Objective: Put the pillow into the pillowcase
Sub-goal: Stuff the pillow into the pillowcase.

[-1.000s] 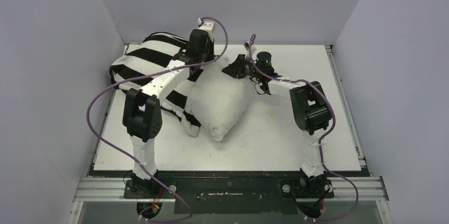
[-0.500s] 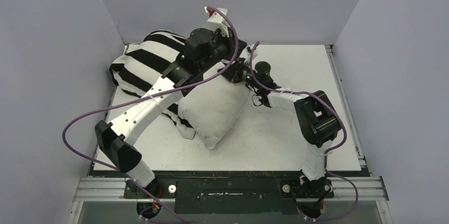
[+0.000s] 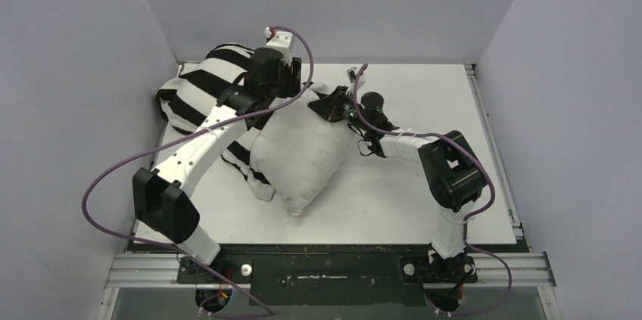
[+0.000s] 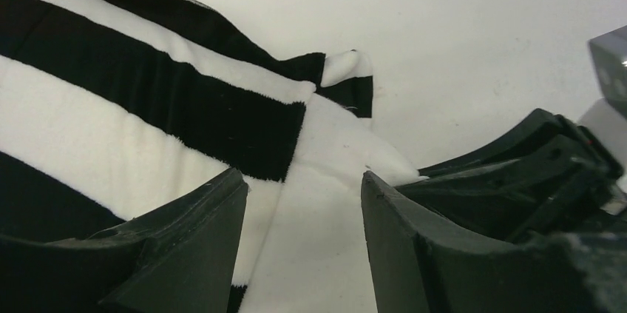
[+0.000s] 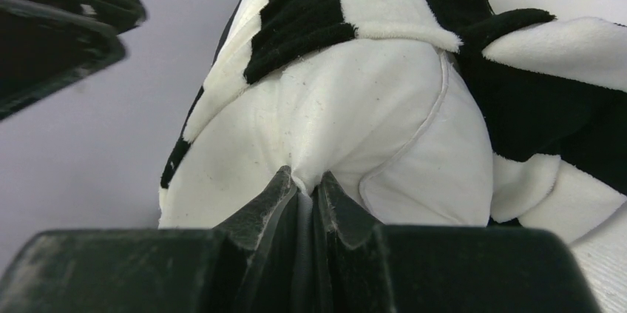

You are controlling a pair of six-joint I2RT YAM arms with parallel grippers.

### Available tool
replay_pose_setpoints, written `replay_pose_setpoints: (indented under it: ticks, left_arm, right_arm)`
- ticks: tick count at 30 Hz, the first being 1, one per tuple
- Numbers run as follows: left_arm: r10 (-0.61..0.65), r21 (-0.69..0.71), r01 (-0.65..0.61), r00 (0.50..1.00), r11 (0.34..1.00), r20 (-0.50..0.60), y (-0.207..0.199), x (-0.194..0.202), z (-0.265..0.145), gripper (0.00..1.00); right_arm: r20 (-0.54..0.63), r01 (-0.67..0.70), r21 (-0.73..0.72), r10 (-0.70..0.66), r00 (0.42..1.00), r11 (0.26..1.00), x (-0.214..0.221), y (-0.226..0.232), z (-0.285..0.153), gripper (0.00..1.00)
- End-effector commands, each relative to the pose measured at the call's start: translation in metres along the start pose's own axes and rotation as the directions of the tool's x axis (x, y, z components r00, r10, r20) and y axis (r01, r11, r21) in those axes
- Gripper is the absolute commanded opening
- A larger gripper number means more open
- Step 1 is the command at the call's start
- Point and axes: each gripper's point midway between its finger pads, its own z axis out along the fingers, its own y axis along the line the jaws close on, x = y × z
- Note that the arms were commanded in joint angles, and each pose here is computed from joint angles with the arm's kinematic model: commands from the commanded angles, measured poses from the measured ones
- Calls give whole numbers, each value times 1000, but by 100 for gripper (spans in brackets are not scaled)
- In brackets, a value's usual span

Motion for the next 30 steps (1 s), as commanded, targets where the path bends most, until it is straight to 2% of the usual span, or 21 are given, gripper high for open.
replay_pose_setpoints:
  ticks: [1, 5, 8, 11, 14, 16, 18, 20, 23, 26, 27, 30]
  left_arm:
    - [62, -15, -63, 997, 998, -48, 13, 19, 23, 56]
    - [72, 6, -72, 992, 997, -101, 17, 39, 52, 58]
    - [105, -36, -112, 982, 993, -157, 27, 57, 70, 58]
    - [126, -88, -141, 979, 986, -160, 37, 61, 81, 57]
    - [132, -89, -142, 986, 986, -105, 35, 41, 83, 38]
    - [122, -43, -124, 992, 991, -40, 22, 20, 77, 17]
    - [107, 4, -107, 994, 994, 15, 7, 1, 66, 5]
    - [77, 58, -80, 996, 995, 52, -10, -14, 52, 0]
    - [0, 191, -24, 992, 981, 124, -44, -39, 18, 0]
    - [-89, 335, 24, 980, 942, 179, -88, -58, -24, 0]
    - [-135, 397, 48, 971, 916, 195, -106, -65, -42, 0]
    - [-285, 631, 135, 948, 764, 141, -172, -61, -87, 0]
  right_arm:
    - [94, 77, -127, -65, 993, 989, -33, 52, 2, 0]
    - [84, 70, -118, -61, 995, 990, -25, 52, 0, 0]
    - [80, 75, -112, -66, 995, 991, -24, 52, 0, 0]
    - [68, 81, -108, -74, 995, 991, -21, 52, 1, 0]
    - [56, 81, -110, -75, 996, 991, -15, 52, 3, 0]
    - [47, 76, -105, -72, 996, 992, -10, 51, 4, 0]
    - [49, 64, -107, -59, 997, 992, -7, 51, 5, 0]
    - [60, 51, -116, -44, 997, 992, -7, 52, 5, 0]
    - [95, 34, -83, -26, 995, 996, -9, 45, 4, 0]
    - [184, 3, -28, 2, 983, 1000, -20, 34, -1, 0]
    - [226, -9, -26, 14, 974, 1000, -27, 34, -2, 0]
    - [335, -63, -34, 70, 940, 997, -50, 33, -1, 0]
